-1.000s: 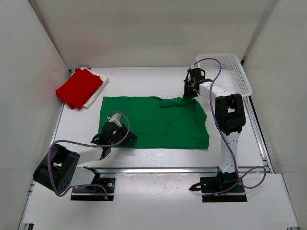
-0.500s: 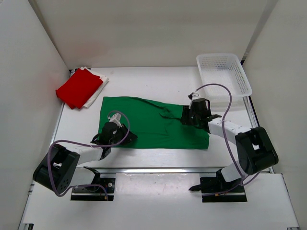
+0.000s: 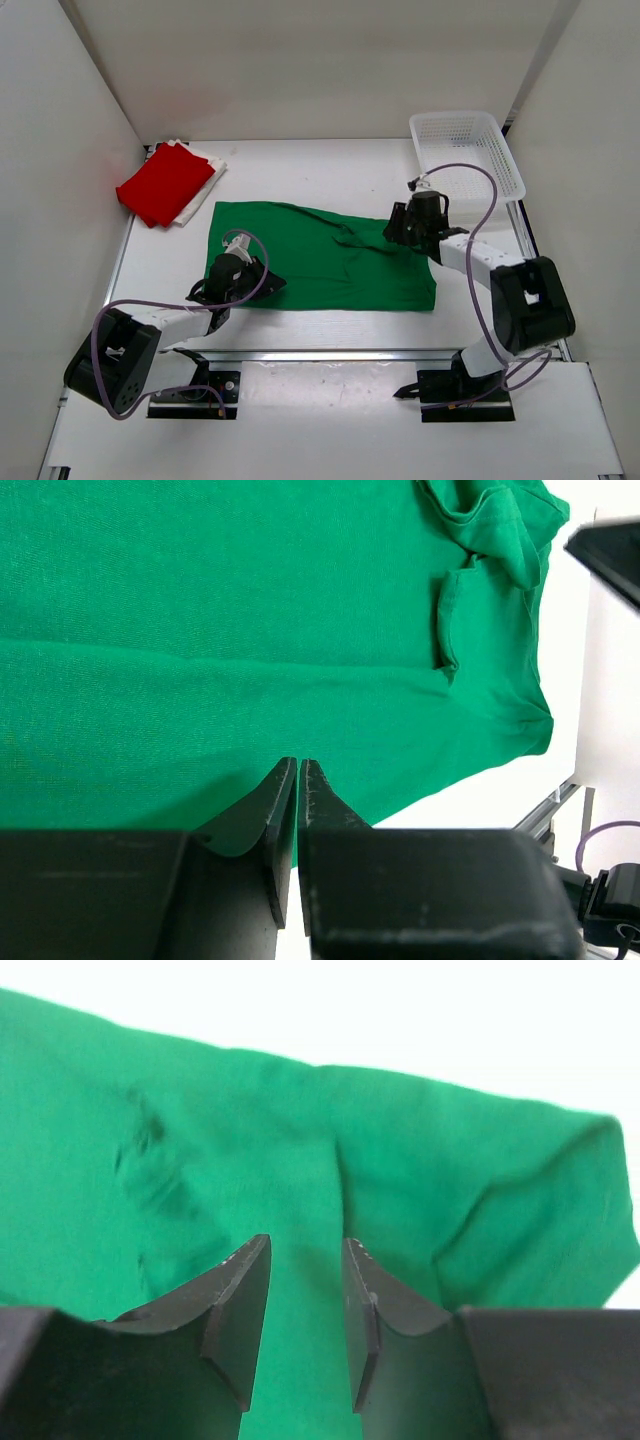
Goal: Fold and stack the t-shirts
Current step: Grap the side of the flattened tshirt furthest away from the robot with both arms
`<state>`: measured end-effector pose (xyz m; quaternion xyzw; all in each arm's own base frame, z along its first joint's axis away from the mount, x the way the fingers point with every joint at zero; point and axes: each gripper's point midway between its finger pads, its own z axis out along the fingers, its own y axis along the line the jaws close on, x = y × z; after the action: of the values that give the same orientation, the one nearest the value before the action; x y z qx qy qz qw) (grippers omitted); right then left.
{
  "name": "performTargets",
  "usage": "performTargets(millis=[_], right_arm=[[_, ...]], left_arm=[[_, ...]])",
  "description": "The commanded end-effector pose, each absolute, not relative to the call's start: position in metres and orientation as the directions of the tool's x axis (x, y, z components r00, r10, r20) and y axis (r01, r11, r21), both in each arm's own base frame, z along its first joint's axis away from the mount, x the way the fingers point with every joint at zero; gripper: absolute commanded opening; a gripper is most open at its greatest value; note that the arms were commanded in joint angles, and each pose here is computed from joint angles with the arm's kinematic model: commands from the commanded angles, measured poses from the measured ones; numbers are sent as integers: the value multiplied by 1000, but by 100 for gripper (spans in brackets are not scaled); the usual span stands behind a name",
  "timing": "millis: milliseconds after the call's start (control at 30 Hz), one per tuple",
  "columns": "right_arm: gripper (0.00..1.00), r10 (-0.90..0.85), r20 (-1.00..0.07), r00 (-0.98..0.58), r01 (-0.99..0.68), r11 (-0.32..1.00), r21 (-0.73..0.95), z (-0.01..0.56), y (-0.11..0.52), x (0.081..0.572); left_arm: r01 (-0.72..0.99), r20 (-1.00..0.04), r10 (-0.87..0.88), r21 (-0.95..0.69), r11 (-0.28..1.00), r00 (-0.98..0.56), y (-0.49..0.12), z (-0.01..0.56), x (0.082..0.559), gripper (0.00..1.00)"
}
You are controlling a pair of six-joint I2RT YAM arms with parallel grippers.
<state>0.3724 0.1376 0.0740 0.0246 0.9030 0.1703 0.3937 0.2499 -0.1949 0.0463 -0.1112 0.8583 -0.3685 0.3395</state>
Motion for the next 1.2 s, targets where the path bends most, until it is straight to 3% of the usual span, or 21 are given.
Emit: performTargets(millis=[0, 267, 500, 700, 833, 1167], right_arm=[[33, 222, -714, -665, -73, 931, 357, 83, 137, 403], [27, 209, -642, -738, -130, 889, 438, 59, 156, 414], [33, 214, -616, -758, -139, 870, 474, 53, 162, 424], [18, 238, -599, -764, -144, 843, 519, 52, 165, 429], [1, 243, -598, -764, -149, 834, 531, 56, 165, 434], [0, 294, -704, -647, -204, 822, 531, 108, 149, 469]], left_arm=[[69, -520, -444, -702, 709, -730, -194, 50, 254, 17], [53, -514, -451, -700, 713, -729, -191, 47, 255, 17], [55, -513, -444, -697, 715, -735, -192, 47, 256, 17], [52, -515, -445, -695, 718, -733, -192, 47, 258, 17], [50, -516, -448, -694, 719, -730, -191, 47, 259, 17], [-1, -511, -506, -703, 711, -695, -178, 61, 291, 17]])
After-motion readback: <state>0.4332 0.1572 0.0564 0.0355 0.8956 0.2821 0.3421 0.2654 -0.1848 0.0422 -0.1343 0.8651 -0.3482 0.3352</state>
